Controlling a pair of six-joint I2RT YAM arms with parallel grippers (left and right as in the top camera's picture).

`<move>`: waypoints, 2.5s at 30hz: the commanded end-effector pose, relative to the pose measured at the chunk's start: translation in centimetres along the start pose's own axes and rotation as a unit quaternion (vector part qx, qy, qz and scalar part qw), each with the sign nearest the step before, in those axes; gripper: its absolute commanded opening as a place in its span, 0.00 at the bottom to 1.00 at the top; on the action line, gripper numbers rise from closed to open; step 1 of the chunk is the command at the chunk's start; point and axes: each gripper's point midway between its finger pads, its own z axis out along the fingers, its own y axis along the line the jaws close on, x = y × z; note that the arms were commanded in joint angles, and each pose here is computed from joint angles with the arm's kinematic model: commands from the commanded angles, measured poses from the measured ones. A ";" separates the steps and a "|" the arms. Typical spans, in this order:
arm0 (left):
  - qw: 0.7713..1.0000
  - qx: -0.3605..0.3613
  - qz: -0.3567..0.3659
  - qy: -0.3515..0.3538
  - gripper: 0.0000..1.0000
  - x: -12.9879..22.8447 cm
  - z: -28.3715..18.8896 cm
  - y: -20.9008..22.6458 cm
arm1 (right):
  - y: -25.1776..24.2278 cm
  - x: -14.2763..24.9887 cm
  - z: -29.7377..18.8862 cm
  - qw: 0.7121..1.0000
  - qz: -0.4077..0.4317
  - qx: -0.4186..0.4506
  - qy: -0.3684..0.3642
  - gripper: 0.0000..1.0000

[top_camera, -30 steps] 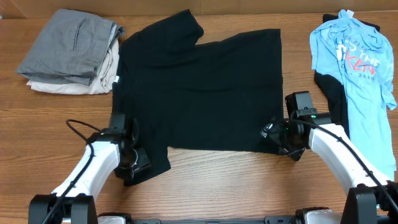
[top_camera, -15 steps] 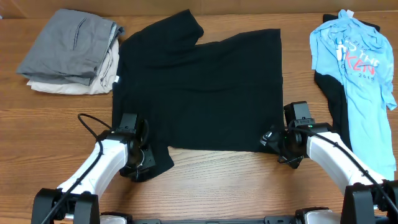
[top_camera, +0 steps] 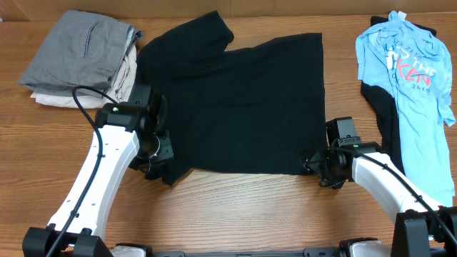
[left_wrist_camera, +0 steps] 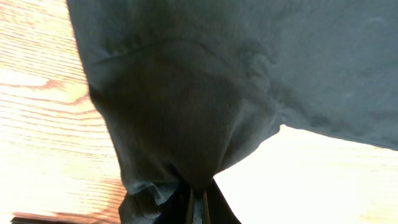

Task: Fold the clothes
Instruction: 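Lift the hem with both grippers and fold it up toward the collar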

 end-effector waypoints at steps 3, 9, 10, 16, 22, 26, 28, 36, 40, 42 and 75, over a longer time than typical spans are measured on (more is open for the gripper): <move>1.000 -0.011 0.019 -0.007 0.04 -0.2 -1.1 0.2 | -0.9 0.4 0.5 1.000 -0.001 0.019 0.002 0.04; 0.999 -0.047 0.017 -0.004 0.04 0.1 -1.8 1.5 | -1.6 -0.3 -1.6 0.999 0.017 0.036 0.006 0.04; 0.999 -0.050 0.017 -0.004 0.04 0.1 -2.1 1.6 | -1.7 -0.5 -2.2 0.999 0.015 0.037 0.007 0.04; 0.997 -0.072 0.014 0.000 0.04 0.5 -5.0 2.6 | -3.0 -1.6 -8.4 0.998 0.010 0.053 0.019 0.04; 0.997 -0.073 0.015 0.004 0.04 0.9 -7.1 2.7 | -4.2 -1.2 -11.3 0.997 -0.002 0.060 0.041 0.04; 0.997 -0.078 0.015 0.015 0.04 1.5 -7.3 3.0 | -4.0 -1.2 -11.6 0.998 -0.004 0.056 0.040 0.04; 0.997 -0.078 0.016 0.015 0.04 1.4 -7.2 2.9 | -3.7 -1.6 -11.6 0.998 -0.006 0.051 0.032 0.04; 0.996 -0.077 0.011 -0.031 0.04 -1.0 -4.9 2.6 | -1.5 -5.1 -11.4 0.999 -0.018 0.007 -0.038 0.04; 0.996 -0.070 -0.010 -0.059 0.04 -2.5 -3.2 2.4 | -0.3 -7.1 -11.4 0.997 -0.034 -0.015 -0.075 0.04; 0.994 -0.071 -0.029 -0.074 0.04 -3.4 -2.6 2.7 | 0.3 -7.9 -11.2 0.995 -0.038 -0.023 -0.088 0.04; 0.963 -0.053 -0.083 -0.251 0.20 -16.8 0.9 2.0 | 6.1 -17.0 -3.3 0.978 -0.094 -0.097 -0.159 0.05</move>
